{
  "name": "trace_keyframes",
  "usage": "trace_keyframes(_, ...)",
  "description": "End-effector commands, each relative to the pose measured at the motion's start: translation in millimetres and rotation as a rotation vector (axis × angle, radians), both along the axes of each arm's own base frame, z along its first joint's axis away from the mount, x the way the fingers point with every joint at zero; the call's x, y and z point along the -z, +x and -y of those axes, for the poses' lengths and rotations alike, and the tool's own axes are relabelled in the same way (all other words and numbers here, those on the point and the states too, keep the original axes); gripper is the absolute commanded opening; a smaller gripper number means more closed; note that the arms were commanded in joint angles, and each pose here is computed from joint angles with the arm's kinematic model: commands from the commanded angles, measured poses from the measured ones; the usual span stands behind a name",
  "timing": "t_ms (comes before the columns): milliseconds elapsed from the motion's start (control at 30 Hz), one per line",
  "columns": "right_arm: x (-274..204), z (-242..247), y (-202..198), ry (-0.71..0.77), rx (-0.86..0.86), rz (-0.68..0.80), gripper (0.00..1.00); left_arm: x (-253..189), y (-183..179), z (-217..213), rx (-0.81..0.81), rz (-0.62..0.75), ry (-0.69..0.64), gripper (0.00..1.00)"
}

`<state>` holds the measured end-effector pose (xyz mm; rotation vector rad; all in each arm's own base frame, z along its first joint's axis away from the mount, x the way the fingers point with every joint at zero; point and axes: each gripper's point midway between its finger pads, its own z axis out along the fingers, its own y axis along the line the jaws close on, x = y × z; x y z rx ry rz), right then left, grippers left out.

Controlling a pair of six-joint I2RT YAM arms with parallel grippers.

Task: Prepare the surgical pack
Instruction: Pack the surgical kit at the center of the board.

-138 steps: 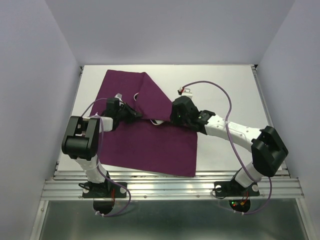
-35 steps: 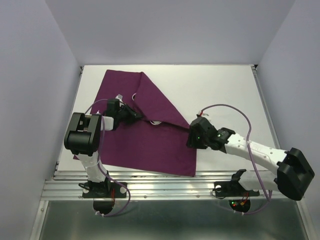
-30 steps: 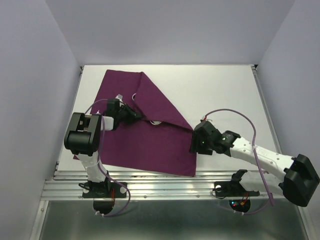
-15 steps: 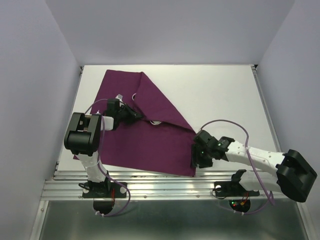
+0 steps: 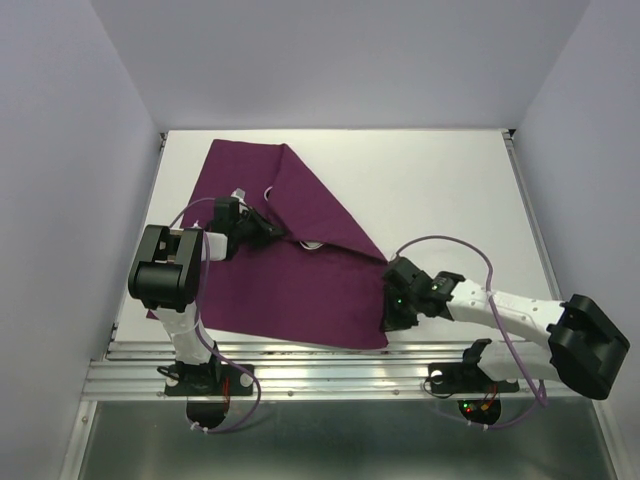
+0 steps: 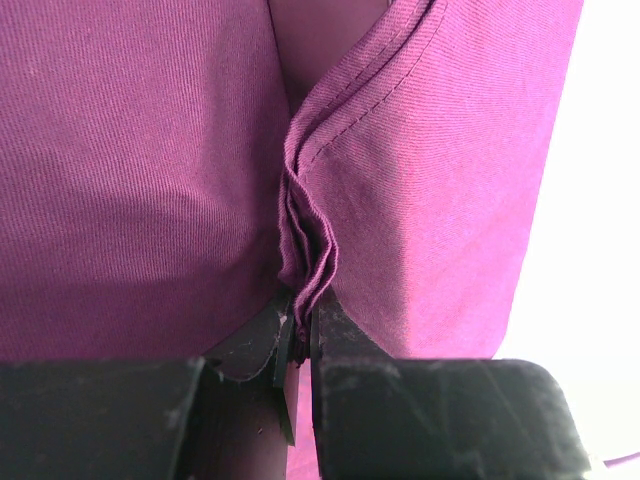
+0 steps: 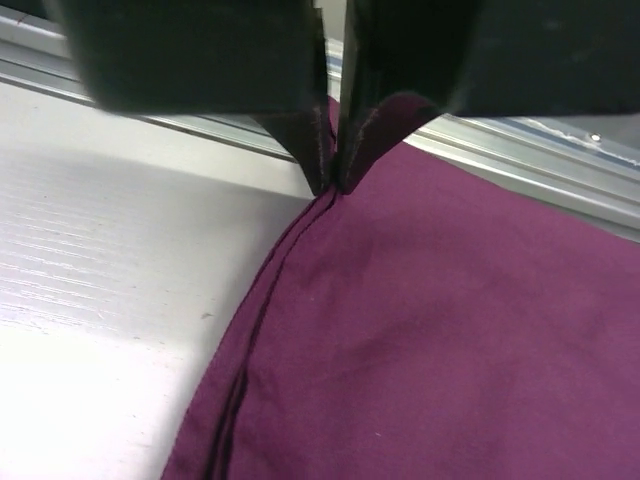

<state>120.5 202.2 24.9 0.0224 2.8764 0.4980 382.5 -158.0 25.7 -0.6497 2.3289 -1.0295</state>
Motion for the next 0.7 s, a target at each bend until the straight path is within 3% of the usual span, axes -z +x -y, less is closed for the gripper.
trace_keyframes(0,-22.0,-19.6,24.8,0.034,-0.01,0.091,0.24,14.9,-9.0,-5.4,0.009,-0.054,0.045,0.0)
trace_keyframes(67,-22.8,-8.4,31.8,-0.052,-0.006,0.11,0.56,15.3,-9.3,-5.1,0.009,-0.056,0.043,0.0)
trace_keyframes(300,-93.9,0.2,108.4,-0.168,0.08,0.455,0.64,15.9,-9.7,-5.5,0.01,-0.058,0.046,0.0)
trace_keyframes(400,-109.2,-14.7,143.7,-0.199,0.092,0.499,0.54,17.5,-10.6,-5.6,0.01,-0.062,0.047,0.0)
trace_keyframes(533,-109.2,-31.0,190.6,-0.187,0.12,0.532,0.3,19.0,-11.2,-5.8,0.012,-0.064,0.049,0.0)
trace_keyframes(567,-109.5,-27.1,206.4,-0.178,0.154,0.535,0.21,19.4,-11.8,-5.8,0.012,-0.065,0.049,0.0)
trace_keyframes(667,-100.2,-31.7,228.3,-0.153,0.163,0.519,0.14,18.9,-11.9,-6.1,0.011,-0.064,0.05,0.0)
